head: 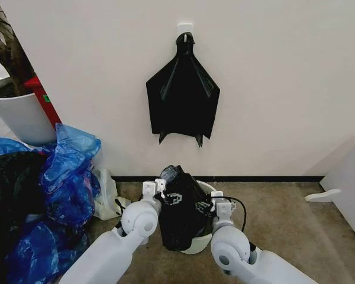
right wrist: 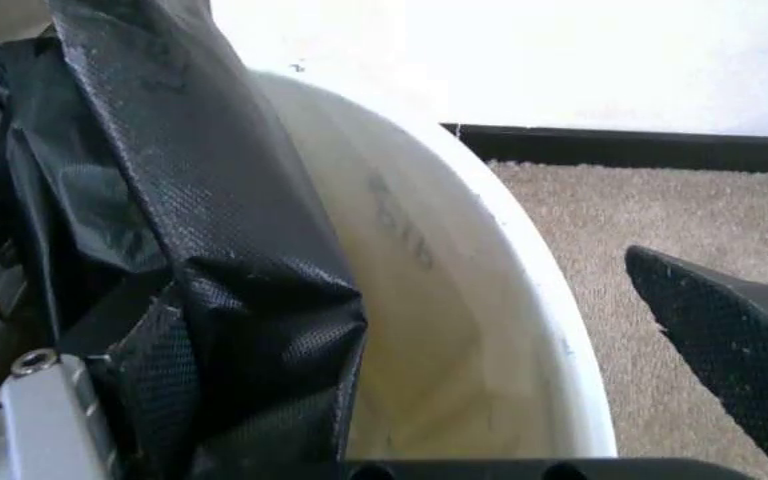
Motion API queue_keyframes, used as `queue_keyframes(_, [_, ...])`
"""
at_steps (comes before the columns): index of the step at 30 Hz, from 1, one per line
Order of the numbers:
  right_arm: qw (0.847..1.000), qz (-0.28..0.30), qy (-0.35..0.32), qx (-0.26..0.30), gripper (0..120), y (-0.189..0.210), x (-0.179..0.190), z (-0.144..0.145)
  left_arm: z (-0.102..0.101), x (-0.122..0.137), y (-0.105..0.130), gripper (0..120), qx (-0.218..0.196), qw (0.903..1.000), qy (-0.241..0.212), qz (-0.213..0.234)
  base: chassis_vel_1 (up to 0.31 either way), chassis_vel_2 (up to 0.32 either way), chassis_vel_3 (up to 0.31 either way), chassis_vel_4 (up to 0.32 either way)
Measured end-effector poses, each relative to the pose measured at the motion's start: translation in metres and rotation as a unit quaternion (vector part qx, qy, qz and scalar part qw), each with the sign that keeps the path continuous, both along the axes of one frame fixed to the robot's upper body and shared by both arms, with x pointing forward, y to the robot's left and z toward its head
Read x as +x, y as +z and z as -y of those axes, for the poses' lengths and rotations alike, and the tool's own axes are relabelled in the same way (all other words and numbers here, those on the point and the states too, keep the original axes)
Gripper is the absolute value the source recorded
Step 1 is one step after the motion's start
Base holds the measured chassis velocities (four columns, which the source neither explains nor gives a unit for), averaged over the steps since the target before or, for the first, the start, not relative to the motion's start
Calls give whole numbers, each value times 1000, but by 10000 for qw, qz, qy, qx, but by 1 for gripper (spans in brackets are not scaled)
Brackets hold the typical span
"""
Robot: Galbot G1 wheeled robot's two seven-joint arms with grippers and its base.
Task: Place the garbage bag over the trash bin.
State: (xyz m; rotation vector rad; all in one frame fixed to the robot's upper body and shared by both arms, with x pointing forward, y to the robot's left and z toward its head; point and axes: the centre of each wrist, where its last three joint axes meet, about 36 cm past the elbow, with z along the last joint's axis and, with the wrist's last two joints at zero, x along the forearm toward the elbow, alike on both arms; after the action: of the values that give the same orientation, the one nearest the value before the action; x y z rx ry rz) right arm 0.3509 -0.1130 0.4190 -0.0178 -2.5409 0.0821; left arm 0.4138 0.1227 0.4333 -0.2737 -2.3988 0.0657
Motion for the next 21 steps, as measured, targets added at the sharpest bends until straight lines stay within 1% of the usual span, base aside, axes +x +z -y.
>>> queue_keyframes(2, [10000,4,-4,9,100,0,1,1,5,1,-2,100,75,9999,47,-73,0,0,0,0])
queue_keyframes(9, [10000,25,56,47,100,1,1,2,14,2,-9,100,203,9996,50,-178,0,0,0,0])
queue_keyframes(18, [9999,22,81,100,100,1,0,-2,16,8,-19,100,300,9991,81,-283,0,0,0,0])
queue_keyframes(21, [9999,18,91,105,100,1,-1,-3,19,8,-20,98,298,9991,75,-296,0,0,0,0])
